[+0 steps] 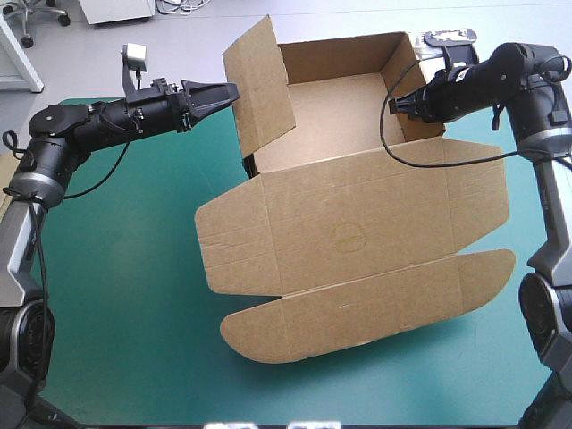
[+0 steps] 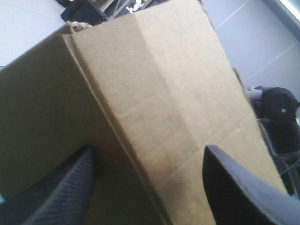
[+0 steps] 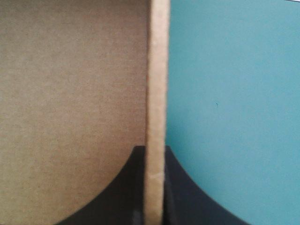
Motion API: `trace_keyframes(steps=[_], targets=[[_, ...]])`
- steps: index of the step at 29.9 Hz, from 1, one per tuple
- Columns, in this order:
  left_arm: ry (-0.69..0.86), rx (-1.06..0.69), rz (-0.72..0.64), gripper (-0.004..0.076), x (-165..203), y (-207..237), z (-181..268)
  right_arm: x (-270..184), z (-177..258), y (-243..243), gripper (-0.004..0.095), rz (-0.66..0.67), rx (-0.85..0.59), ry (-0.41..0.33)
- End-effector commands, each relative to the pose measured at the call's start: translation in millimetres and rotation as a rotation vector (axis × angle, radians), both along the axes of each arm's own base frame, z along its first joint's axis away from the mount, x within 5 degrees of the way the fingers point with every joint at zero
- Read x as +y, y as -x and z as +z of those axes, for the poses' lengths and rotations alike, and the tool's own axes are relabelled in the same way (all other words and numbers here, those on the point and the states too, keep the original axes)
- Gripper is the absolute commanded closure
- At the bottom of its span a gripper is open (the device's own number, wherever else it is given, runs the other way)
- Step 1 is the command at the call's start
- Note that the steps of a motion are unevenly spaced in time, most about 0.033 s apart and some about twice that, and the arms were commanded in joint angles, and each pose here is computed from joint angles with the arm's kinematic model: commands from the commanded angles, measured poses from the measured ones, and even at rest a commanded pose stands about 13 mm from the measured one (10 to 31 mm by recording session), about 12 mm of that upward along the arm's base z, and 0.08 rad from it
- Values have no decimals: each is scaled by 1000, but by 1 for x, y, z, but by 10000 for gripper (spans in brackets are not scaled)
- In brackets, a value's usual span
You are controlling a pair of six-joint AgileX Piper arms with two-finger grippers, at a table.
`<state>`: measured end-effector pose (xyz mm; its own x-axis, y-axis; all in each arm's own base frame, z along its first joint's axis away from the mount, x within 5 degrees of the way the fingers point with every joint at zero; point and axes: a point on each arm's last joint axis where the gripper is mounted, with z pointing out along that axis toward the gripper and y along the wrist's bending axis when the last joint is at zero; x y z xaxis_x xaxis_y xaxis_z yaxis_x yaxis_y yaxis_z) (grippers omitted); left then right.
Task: Fold the box
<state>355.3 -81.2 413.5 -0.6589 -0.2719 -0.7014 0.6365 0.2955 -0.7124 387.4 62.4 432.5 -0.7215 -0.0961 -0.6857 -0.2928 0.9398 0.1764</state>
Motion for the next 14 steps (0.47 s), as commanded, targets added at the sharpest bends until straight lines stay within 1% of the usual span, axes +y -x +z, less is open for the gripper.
trace_keyframes(steps=[1,4,6,10,14], targets=[[-3,-20,59,232,-3,11,24,6,32,13,921,-13,-140,-50],[-50,13,116,232,-2,7,19,9,30,13,920,-49,-141,11],[-65,25,150,232,-2,4,17,9,30,13,919,-78,-140,33],[-117,38,191,232,-5,2,13,13,30,14,916,-96,-130,4],[-198,37,214,232,-16,1,8,18,30,14,904,-101,-131,-11]])
